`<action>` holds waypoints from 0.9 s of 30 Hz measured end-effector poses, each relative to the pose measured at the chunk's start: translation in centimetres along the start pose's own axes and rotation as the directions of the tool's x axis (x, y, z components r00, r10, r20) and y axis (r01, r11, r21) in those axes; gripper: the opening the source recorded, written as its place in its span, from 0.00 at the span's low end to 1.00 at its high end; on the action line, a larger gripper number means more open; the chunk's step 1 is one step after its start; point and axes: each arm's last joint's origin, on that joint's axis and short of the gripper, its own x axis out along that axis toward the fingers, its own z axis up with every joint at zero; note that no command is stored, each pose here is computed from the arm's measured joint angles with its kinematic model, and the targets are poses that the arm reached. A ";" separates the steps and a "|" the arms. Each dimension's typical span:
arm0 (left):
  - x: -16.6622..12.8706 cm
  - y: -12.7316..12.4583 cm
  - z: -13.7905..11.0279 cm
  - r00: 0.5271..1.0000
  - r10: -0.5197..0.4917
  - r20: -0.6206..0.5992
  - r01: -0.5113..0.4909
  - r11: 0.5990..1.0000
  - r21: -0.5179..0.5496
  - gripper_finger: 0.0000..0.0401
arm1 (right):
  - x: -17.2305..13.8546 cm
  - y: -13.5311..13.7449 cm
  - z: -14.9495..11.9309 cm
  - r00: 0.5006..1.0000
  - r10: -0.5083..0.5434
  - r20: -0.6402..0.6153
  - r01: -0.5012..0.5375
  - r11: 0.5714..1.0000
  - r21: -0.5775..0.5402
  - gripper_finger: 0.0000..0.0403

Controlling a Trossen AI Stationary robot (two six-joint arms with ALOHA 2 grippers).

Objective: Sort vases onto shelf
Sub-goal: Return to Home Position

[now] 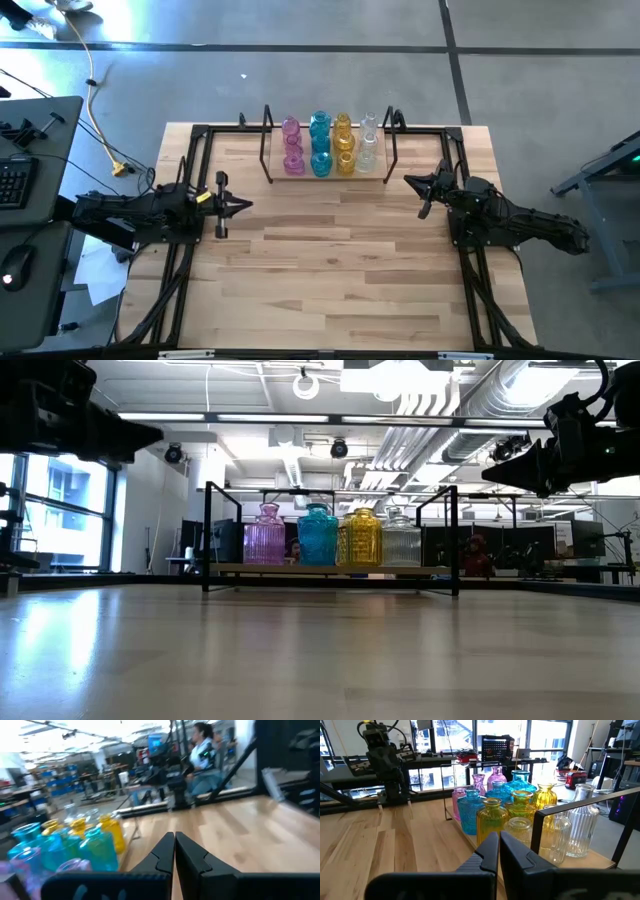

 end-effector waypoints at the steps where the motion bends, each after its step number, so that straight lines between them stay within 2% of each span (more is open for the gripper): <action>1: 0.0 0.0 -0.1 1.000 0.016 -0.014 -0.016 1.000 0.010 0.01 | 0.0 0.0 0.0 1.000 0.000 0.000 0.000 1.000 0.000 0.00; 5: 0.0 0.2 -0.4 0.994 0.087 -0.060 -0.088 0.996 -0.025 0.01 | 0.0 0.0 0.0 1.000 0.000 0.000 0.000 1.000 0.000 0.00; 8: 0.0 0.2 -0.4 0.995 0.082 -0.058 -0.088 0.990 -0.113 0.01 | 0.0 0.0 0.0 1.000 0.000 0.000 0.000 1.000 0.000 0.00; 11: 0.0 0.2 -0.4 0.995 0.080 -0.058 -0.088 0.984 -0.157 0.01 | 0.0 0.0 0.0 1.000 0.000 0.000 0.000 1.000 0.000 0.00; 27: 0.0 0.2 -0.4 0.995 0.080 -0.058 -0.088 0.984 -0.158 0.01 | 0.0 0.0 0.0 1.000 -0.003 0.000 0.003 1.000 0.000 0.00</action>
